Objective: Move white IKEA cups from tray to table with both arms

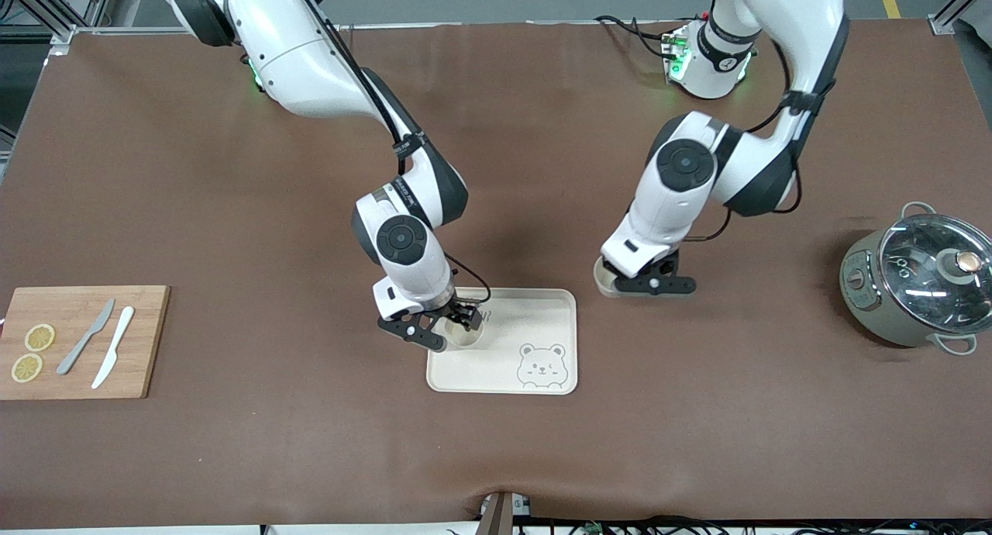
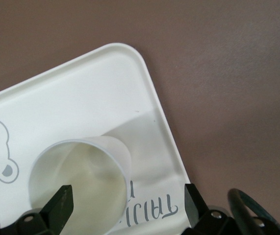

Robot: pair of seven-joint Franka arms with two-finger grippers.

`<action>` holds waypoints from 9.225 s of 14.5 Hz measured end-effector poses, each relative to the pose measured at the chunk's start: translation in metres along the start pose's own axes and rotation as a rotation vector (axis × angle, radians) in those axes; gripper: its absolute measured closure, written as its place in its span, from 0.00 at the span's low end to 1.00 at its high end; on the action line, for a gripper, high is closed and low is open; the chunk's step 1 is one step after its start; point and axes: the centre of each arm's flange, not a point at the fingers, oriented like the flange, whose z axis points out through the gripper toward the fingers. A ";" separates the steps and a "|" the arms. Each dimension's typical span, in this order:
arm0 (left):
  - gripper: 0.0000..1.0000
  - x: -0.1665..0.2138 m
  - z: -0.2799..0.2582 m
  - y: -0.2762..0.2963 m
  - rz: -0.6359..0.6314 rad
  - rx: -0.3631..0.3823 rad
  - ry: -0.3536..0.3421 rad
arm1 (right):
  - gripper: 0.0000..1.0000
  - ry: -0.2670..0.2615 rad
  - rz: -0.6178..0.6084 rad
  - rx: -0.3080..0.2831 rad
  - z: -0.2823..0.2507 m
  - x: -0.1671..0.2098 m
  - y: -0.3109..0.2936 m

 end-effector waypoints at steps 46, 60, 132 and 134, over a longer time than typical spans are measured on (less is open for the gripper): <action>0.96 -0.164 0.105 -0.230 0.164 -0.123 -0.037 | 0.96 0.018 -0.001 0.002 0.014 0.003 0.001; 0.54 -0.164 0.117 -0.246 0.179 -0.112 -0.007 | 0.96 -0.042 -0.181 -0.053 -0.116 0.086 0.094; 0.00 0.020 -0.238 -0.181 0.146 -0.009 -0.110 | 0.00 -0.209 -0.498 -0.049 -0.383 0.177 0.360; 0.00 0.019 -0.237 -0.181 0.142 -0.021 -0.117 | 0.00 -0.189 -0.475 -0.050 -0.412 0.158 0.368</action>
